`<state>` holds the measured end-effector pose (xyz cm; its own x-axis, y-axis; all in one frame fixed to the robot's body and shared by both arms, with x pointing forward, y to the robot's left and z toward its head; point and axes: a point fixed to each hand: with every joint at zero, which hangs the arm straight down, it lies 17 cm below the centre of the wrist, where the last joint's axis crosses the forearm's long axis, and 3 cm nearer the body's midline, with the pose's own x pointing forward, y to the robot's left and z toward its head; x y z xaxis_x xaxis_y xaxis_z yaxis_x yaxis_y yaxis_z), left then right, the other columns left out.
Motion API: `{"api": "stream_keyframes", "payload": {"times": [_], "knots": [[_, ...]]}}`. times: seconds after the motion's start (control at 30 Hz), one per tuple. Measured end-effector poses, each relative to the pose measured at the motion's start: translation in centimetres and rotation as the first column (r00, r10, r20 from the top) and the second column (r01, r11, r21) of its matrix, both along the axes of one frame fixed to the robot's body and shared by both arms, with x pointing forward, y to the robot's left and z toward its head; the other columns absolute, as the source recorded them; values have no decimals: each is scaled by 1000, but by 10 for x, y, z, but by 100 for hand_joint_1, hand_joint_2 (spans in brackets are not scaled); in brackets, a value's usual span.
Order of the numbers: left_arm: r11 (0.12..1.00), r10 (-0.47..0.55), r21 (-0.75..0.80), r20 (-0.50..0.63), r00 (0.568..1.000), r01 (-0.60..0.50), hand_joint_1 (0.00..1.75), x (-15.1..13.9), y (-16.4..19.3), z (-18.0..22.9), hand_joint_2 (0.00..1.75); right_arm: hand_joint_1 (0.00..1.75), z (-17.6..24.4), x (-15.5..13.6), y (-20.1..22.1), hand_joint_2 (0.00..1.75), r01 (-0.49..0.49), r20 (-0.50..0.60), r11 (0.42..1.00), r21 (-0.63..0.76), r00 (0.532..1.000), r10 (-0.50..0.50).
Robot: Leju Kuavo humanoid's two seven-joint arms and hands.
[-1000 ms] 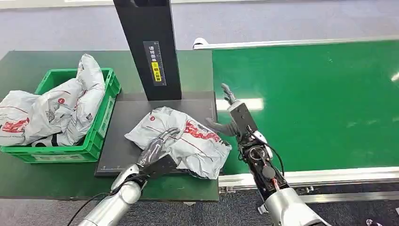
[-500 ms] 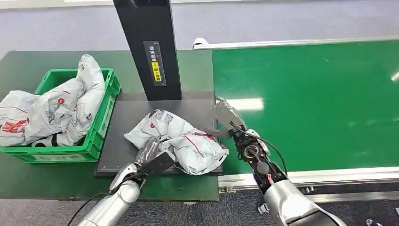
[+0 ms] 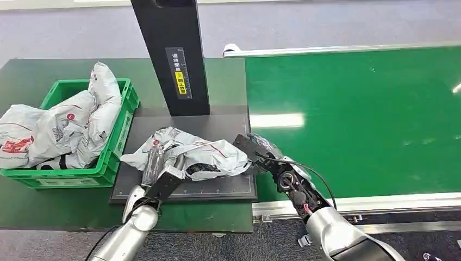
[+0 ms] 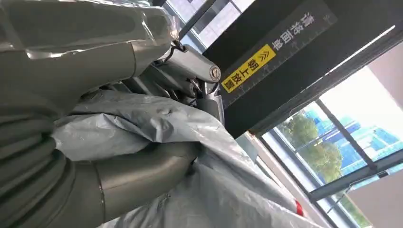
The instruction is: Moved the parcel from conveyor to table for the left to box.
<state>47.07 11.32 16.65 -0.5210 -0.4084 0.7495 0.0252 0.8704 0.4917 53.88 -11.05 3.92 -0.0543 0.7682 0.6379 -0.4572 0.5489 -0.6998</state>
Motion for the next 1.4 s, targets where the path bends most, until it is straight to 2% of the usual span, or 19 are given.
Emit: {"api": "stream_keyframes", "payload": {"times": [0.2,0.4,0.47,0.53,0.67,0.77,0.87,0.97,1.03,1.17,1.27,1.4], "knots": [[1000,4,-10,10,1000,-3,175,-2,1,4,175,0,0,1,-2,175,1,-1,1000,-8,1000,-1],[997,59,-62,98,993,-53,175,-11,13,27,175,0,2,2,0,175,-16,13,1000,-11,1000,16],[993,69,-103,137,988,-55,155,-16,18,40,175,0,3,2,1,175,-22,18,1000,-10,1000,22],[987,99,-144,222,970,-67,173,-26,25,61,175,0,4,2,2,175,-30,24,1000,-6,999,30],[971,225,-173,438,870,-164,175,-50,48,118,175,0,4,1,4,175,-43,31,999,-6,999,43],[961,274,-142,621,735,-238,175,-77,62,179,175,0,2,-2,5,175,-53,33,999,-2,998,53],[934,347,-188,687,639,-304,175,-93,89,214,175,0,4,-3,7,175,-62,49,998,14,997,61],[897,417,-242,740,528,-369,175,-114,116,247,175,0,32,-1,19,175,-87,161,979,184,985,57],[871,455,-271,759,466,-410,175,-126,134,261,175,0,68,0,26,175,-107,252,924,367,968,12],[826,503,-304,777,379,-474,175,-141,157,277,175,0,125,3,11,175,-122,364,795,594,922,-130],[803,516,-313,792,328,-507,175,-148,166,287,175,0,164,-4,-9,175,-172,470,718,675,850,-238],[767,500,-280,825,264,-578,175,-149,168,297,175,0,194,-18,-27,175,-191,534,671,716,770,-350]]}}
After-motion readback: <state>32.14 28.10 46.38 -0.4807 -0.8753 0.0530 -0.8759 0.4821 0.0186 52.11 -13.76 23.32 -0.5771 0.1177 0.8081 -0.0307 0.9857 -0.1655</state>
